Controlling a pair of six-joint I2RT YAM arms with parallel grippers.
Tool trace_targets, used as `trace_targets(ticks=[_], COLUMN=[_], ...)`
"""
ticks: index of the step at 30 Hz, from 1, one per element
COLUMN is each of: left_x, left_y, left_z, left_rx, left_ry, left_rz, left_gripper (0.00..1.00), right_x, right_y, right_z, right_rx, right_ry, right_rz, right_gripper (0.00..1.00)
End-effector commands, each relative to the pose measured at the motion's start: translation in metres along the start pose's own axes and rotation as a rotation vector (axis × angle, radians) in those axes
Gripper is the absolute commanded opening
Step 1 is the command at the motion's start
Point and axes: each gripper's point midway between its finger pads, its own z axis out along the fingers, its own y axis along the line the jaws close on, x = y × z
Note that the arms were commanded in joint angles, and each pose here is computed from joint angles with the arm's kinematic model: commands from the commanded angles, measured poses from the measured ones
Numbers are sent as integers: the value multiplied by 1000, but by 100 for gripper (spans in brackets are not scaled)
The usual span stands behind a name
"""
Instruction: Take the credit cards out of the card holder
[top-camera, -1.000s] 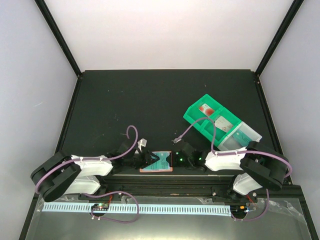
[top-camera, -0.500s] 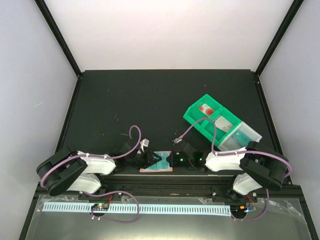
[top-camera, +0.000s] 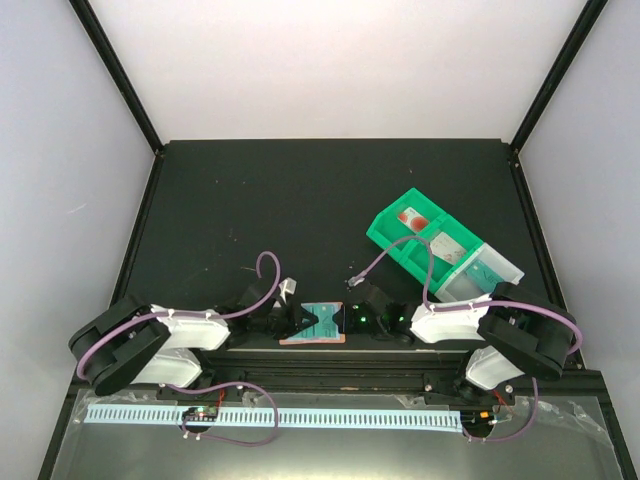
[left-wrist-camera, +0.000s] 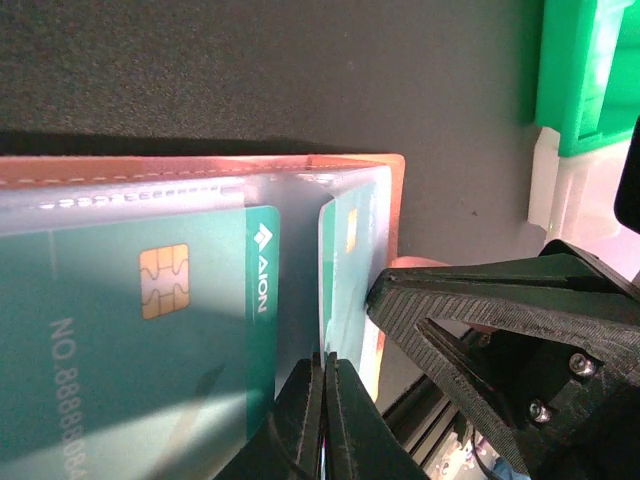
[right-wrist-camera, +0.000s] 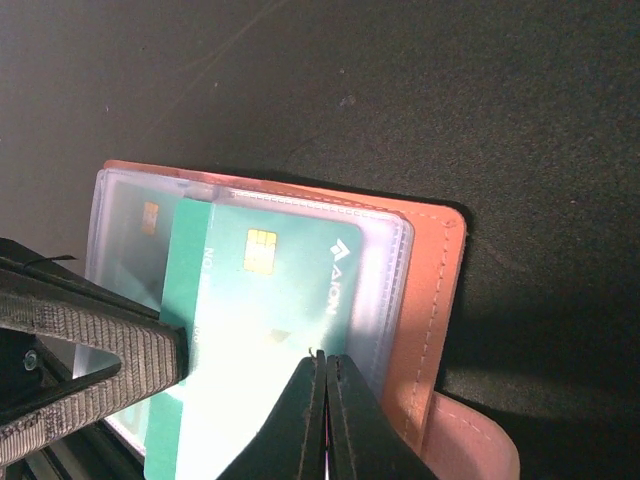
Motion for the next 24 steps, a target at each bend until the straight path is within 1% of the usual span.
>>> trace_targets(ticks=[1,7,16,24], left_x=[0,1,-3,-8], left_y=[4,8,19,22], left_z=[-3,-9,-22,-32], left_rx=[-10,-29,-86,-98], left_ry=[-20,-28,-80,-131], left_rz=[16,33,44,42], left_gripper=[2,2,1,1], right_x=[21,20,19,14], right_y=[-43,-49,-48,-43], right_z=[3,0,0,0], right_rx=[152,177,181,174], right_ry=[57,45,41,35], right_rz=[19,29,28,8], right_gripper=[2,1,1,1])
